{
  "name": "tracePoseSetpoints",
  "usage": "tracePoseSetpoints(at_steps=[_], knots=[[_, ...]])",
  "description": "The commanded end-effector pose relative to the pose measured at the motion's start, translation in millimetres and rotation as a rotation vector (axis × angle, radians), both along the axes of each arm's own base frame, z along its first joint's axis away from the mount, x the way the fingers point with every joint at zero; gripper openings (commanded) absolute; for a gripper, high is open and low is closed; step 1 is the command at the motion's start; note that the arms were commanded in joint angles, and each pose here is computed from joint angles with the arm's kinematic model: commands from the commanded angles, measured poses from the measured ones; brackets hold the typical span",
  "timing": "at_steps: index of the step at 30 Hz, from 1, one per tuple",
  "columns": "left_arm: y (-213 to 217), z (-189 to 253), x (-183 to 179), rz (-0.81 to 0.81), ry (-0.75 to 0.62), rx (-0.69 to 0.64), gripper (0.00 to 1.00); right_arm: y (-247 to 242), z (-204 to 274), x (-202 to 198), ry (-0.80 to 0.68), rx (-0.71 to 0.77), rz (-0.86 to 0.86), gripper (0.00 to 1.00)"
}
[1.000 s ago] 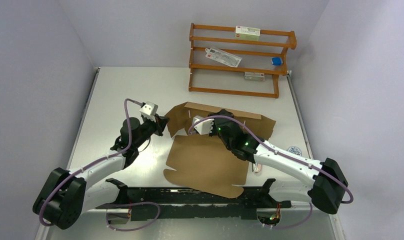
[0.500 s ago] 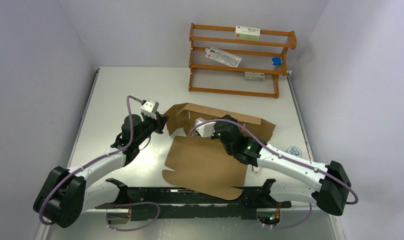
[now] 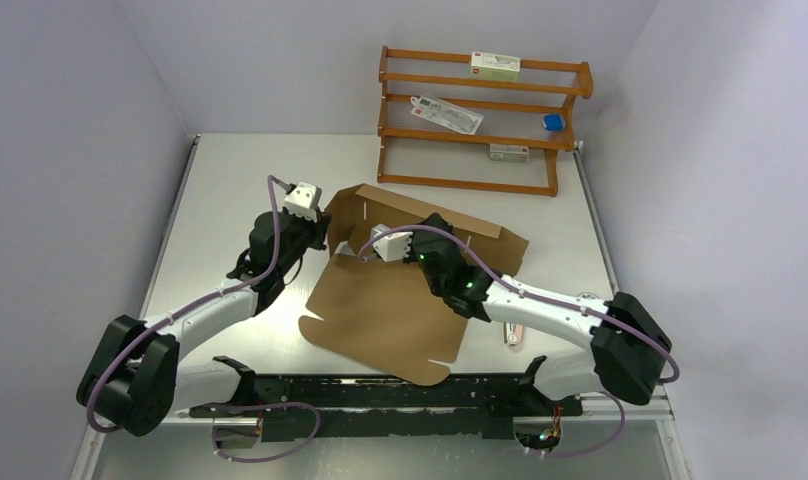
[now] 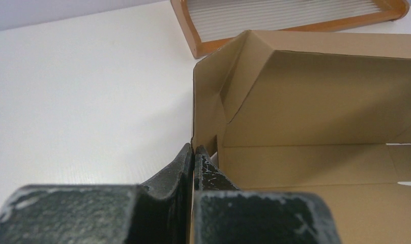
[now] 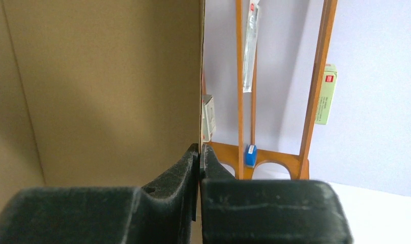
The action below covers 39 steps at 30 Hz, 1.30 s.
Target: Fold the paper box
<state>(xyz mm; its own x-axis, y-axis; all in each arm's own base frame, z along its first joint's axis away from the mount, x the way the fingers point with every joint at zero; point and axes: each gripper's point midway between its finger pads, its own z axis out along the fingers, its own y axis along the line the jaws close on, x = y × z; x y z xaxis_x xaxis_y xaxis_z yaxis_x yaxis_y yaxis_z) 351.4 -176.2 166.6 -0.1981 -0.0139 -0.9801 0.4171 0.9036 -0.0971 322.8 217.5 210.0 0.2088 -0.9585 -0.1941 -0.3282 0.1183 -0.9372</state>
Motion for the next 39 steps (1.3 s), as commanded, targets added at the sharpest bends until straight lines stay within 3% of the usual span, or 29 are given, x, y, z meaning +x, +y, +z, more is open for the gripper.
tracePoseSetpoints(at_steps=[1, 14, 22, 30, 39], knots=[[-5, 22, 1, -0.035, -0.058, -0.001, 0.05, 25, 25, 19, -0.108, 0.059, 0.061, 0.05], [-28, 9, -35, -0.186, -0.007, -0.129, 0.05, 41, 8, 20, -0.144, 0.059, 0.128, 0.05], [-33, 4, -38, -0.190, 0.053, -0.162, 0.08, 30, -18, 15, -0.156, -0.054, 0.130, 0.06], [-26, 3, -30, -0.136, 0.103, -0.109, 0.09, 17, -16, 15, -0.210, -0.250, 0.107, 0.07], [-41, -9, -39, -0.216, 0.123, -0.167, 0.11, 11, -21, 13, -0.224, -0.397, 0.108, 0.07]])
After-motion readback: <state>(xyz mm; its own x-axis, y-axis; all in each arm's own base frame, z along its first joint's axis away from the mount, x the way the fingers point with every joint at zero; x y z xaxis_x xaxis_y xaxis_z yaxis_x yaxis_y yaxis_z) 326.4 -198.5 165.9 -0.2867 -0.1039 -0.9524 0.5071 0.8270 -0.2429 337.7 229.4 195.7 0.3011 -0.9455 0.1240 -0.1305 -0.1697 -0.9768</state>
